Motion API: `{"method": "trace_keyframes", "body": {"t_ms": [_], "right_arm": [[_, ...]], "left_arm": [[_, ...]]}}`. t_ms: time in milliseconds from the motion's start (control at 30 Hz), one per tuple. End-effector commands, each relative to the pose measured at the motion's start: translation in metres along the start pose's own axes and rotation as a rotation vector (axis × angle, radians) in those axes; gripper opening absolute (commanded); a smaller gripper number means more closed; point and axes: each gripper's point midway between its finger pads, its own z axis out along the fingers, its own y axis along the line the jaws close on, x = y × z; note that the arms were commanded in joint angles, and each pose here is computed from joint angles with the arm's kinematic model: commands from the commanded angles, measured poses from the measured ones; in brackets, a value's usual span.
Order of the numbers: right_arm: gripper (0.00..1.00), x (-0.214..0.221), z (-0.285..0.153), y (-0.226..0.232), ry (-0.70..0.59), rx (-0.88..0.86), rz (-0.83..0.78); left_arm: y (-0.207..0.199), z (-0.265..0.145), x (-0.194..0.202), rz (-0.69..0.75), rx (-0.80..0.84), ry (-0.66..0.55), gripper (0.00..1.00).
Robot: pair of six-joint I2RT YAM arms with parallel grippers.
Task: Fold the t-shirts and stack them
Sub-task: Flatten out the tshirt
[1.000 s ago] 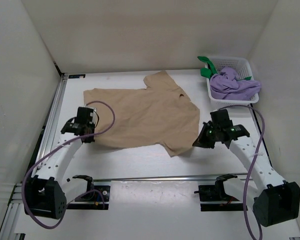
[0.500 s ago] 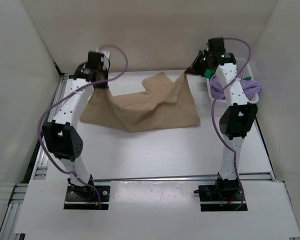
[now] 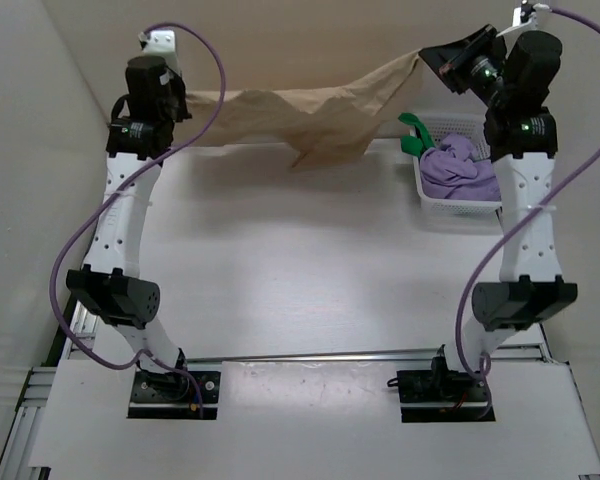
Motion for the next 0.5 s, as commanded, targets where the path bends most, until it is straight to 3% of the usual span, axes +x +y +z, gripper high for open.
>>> {"method": "trace_keyframes", "body": {"t_ms": [0, 67, 100, 133, 200, 233, 267, 333, 367, 467], "right_arm": [[0.00, 0.046, -0.017, -0.026, 0.137, 0.051, -0.001], [0.00, 0.062, -0.047, -0.026, 0.149, 0.079, -0.036], [0.00, 0.098, -0.053, -0.059, 0.218, 0.152, -0.009], [0.00, 0.114, -0.064, -0.070, 0.243, 0.189, -0.007], [0.00, 0.139, -0.097, -0.074, 0.273, 0.218, -0.044], [0.00, 0.174, -0.111, -0.106, 0.347, 0.293, -0.026], [0.00, 0.187, -0.131, -0.102, 0.360, 0.293, -0.042], [0.00, 0.221, -0.163, -0.113, 0.429, 0.332, -0.045], [0.00, 0.253, -0.181, -0.143, 0.498, 0.408, -0.028], [0.00, 0.296, -0.223, -0.161, 0.599, 0.473, 0.006]], "left_arm": [[-0.017, -0.031, 0.029, 0.027, 0.083, 0.071, 0.10], [-0.020, -0.036, 0.068, 0.053, 0.092, 0.154, 0.10], [-0.016, -0.049, 0.069, 0.052, 0.092, 0.150, 0.10], [-0.015, -0.050, 0.102, 0.071, 0.091, 0.220, 0.10], [-0.014, -0.061, 0.130, 0.091, 0.088, 0.272, 0.10], [-0.008, -0.073, 0.136, 0.093, 0.079, 0.274, 0.10], [-0.011, -0.079, 0.176, 0.123, 0.091, 0.357, 0.10], [-0.009, -0.097, 0.204, 0.154, 0.086, 0.396, 0.10], [-0.006, -0.105, 0.243, 0.189, 0.079, 0.476, 0.10], [-0.001, -0.134, 0.303, 0.263, 0.082, 0.597, 0.10]]}}
